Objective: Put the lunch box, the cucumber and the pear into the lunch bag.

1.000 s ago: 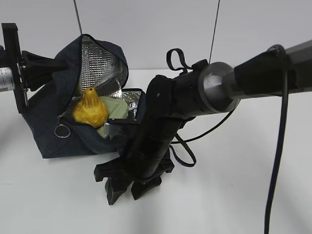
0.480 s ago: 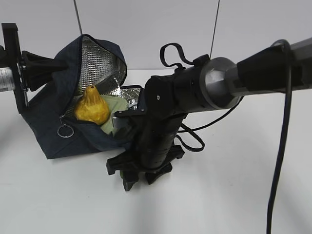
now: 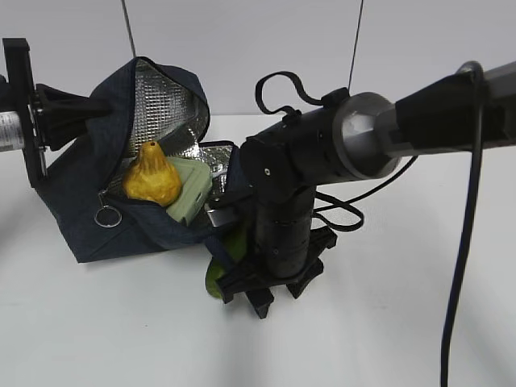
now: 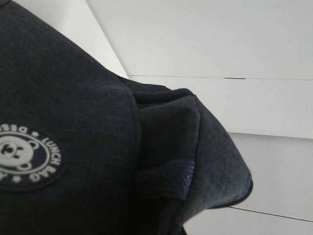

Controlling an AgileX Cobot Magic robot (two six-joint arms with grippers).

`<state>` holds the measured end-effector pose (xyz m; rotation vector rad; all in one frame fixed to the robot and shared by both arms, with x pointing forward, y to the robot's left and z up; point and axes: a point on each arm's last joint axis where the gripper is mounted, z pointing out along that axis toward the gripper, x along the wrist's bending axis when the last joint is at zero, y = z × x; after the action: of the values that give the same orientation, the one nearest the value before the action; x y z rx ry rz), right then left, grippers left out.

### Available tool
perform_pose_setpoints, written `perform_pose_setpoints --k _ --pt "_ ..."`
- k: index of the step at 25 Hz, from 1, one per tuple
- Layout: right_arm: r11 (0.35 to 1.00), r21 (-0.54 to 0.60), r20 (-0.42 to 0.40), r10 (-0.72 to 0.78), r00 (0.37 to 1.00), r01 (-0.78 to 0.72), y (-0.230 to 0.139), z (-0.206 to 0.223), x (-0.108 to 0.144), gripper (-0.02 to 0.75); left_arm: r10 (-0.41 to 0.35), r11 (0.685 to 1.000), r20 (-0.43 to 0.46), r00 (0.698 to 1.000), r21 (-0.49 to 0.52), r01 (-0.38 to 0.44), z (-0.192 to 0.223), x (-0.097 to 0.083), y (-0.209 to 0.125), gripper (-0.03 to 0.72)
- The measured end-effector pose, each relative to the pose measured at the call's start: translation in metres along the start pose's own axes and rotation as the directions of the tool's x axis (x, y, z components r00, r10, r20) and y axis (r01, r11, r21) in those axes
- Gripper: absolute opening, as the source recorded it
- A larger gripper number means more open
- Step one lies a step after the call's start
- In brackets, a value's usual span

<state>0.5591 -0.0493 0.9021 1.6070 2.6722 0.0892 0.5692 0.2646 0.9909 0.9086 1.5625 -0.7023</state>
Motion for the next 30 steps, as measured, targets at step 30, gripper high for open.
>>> perform_pose_setpoints --k 30 --pt "0.963 -0.269 -0.021 0.012 1.0 -0.018 0.011 -0.059 -0.002 0.396 0.0 1.0 0.0 1.0 0.0 0.0 0.0 0.0 0.0 0.002"
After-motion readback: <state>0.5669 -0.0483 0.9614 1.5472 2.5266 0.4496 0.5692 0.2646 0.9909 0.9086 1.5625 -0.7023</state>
